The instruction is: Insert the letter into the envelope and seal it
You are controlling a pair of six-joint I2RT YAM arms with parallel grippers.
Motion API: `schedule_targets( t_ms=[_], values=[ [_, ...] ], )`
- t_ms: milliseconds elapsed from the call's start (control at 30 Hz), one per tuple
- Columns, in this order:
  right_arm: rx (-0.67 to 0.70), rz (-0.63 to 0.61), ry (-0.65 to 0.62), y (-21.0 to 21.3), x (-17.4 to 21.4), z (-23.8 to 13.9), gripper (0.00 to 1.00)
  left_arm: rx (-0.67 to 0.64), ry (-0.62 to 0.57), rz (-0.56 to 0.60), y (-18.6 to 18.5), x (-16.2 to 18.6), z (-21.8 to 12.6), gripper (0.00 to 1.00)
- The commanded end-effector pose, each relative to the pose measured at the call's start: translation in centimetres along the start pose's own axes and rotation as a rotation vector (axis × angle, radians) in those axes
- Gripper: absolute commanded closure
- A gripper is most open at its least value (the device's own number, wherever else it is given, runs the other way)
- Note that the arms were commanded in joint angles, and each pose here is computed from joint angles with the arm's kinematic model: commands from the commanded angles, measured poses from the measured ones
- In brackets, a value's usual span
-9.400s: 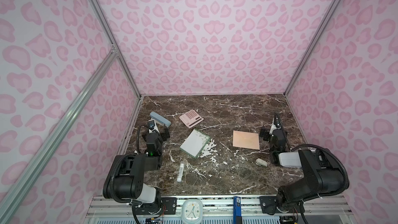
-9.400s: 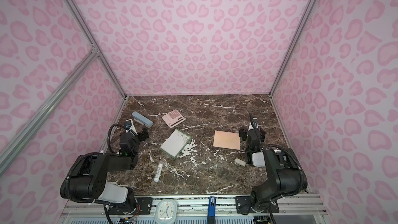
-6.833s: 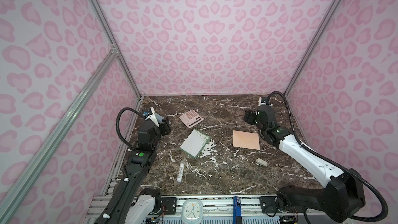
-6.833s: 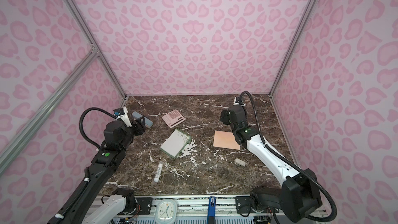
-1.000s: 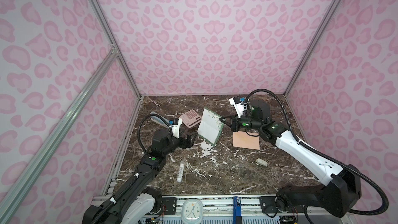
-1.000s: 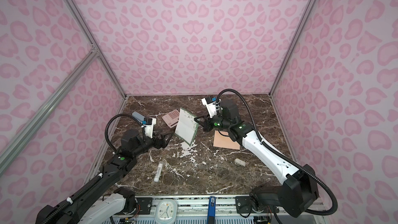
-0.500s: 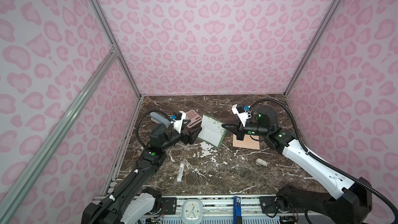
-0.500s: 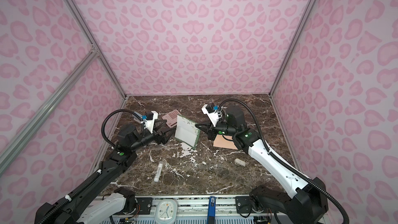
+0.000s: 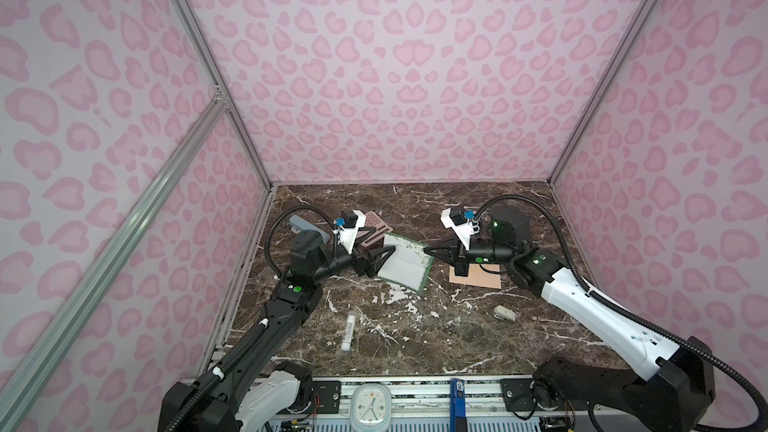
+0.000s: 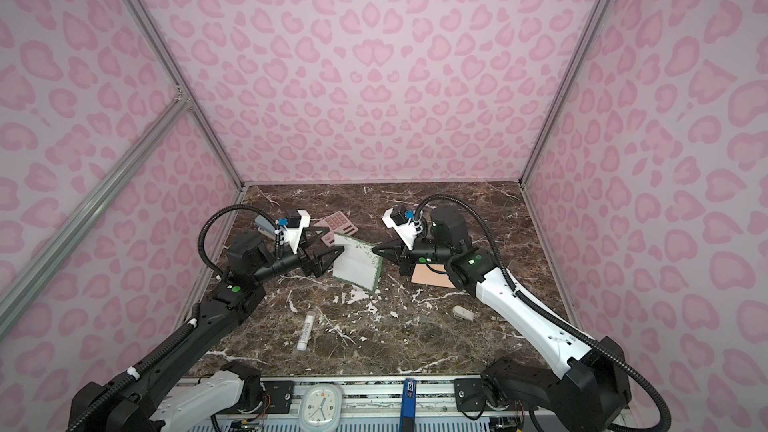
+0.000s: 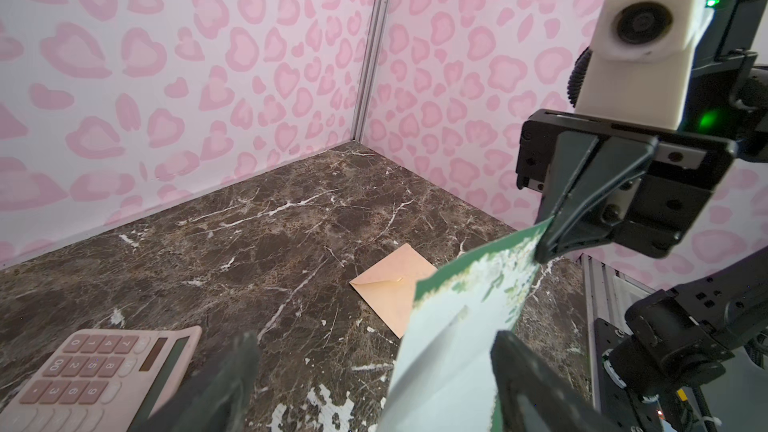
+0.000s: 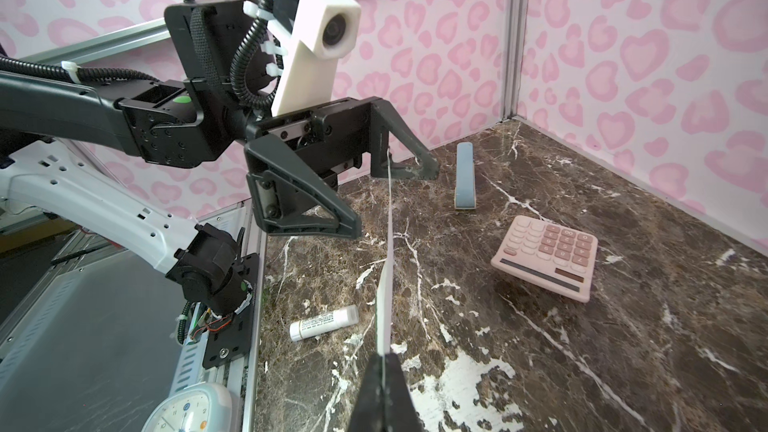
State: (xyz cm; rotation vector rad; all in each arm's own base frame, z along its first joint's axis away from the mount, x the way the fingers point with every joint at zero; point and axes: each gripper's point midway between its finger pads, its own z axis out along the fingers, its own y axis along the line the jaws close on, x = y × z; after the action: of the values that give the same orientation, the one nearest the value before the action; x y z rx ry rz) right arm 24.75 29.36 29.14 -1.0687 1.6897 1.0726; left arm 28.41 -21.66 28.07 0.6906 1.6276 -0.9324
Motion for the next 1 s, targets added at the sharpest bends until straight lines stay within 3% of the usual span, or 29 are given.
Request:
schedule_targets(
  t_ms=[0, 600, 967],
  values=[
    [-0.027, -0.022, -0.006, 0.5, -0.2, 0.2, 1.0, 0.047, -0.025, 0.036, -0.8, -1.0, 0.0, 0.11],
    [-0.04, -0.019, -0.013, 0.7, -0.2, 0.5, 1.0, 0.136, -0.007, 0.013, -1.9, -1.0, 0.5, 0.28],
    [-0.011, -0.006, -0.012, 0.0, -0.1, 0.6, 1.0, 0.171, 0.004, -0.004, -2.4, -0.9, 0.5, 0.48]
  ],
)
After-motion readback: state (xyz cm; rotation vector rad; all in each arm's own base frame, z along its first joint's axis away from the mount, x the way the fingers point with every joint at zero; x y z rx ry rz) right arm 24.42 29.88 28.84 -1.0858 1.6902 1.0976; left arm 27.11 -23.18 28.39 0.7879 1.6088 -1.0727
